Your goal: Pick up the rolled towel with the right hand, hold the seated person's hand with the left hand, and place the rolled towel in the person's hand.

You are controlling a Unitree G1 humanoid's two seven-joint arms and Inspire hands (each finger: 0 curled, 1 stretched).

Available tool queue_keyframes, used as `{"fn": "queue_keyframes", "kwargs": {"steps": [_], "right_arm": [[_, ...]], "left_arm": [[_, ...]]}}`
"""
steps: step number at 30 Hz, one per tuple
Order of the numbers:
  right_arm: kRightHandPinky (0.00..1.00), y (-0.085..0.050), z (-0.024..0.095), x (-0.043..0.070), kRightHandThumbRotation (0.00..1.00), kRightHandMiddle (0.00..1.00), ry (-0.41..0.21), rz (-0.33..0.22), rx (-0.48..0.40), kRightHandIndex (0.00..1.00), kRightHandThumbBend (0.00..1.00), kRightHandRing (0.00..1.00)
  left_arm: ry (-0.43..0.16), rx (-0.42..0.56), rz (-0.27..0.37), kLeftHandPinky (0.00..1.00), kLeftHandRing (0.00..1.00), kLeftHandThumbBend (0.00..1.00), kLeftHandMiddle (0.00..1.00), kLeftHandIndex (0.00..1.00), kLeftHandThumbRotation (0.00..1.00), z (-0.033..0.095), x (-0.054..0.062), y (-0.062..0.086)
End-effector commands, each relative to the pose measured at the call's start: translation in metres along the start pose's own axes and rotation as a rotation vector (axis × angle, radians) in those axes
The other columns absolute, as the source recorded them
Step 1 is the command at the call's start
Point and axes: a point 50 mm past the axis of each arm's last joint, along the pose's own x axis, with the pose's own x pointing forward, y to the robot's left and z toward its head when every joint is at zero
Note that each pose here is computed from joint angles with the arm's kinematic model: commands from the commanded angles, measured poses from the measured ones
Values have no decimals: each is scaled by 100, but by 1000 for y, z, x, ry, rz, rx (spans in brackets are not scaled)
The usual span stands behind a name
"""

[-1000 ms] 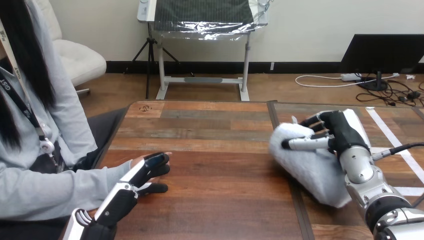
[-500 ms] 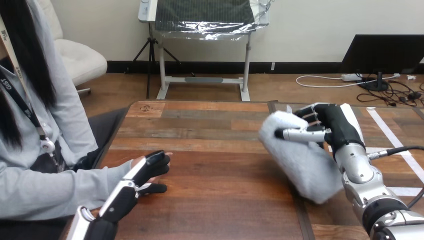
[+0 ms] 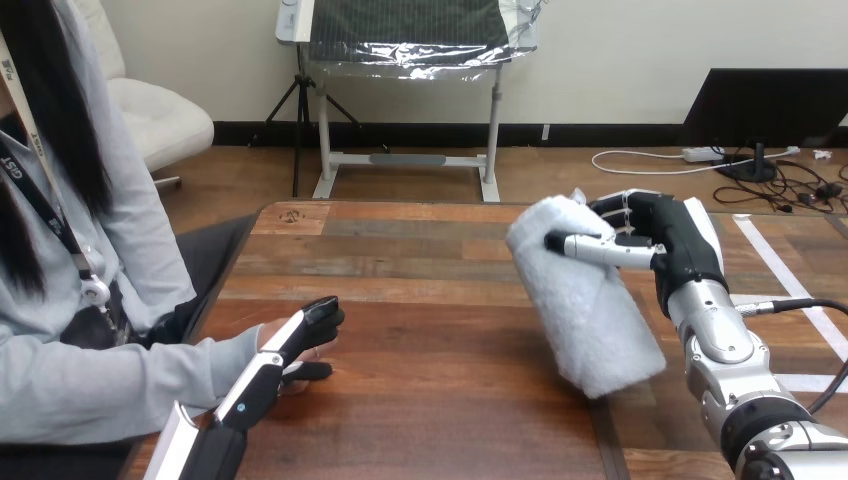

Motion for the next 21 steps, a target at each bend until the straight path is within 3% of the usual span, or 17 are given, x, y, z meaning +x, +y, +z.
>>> {"fn": "queue_keyframes", "kwargs": {"steps": [1,21], "right_arm": [[31,-5,49,12,0,46,-205,-29,67,43,87,38],[30,-2,72,15,0,43,-312,7,221,41,82,35]], "left_arm": [[-68,64,36,76,87,100,89,92,44,5,19,9],[25,277,-30,83,91,100,94,95,43,7,30,25]]}}
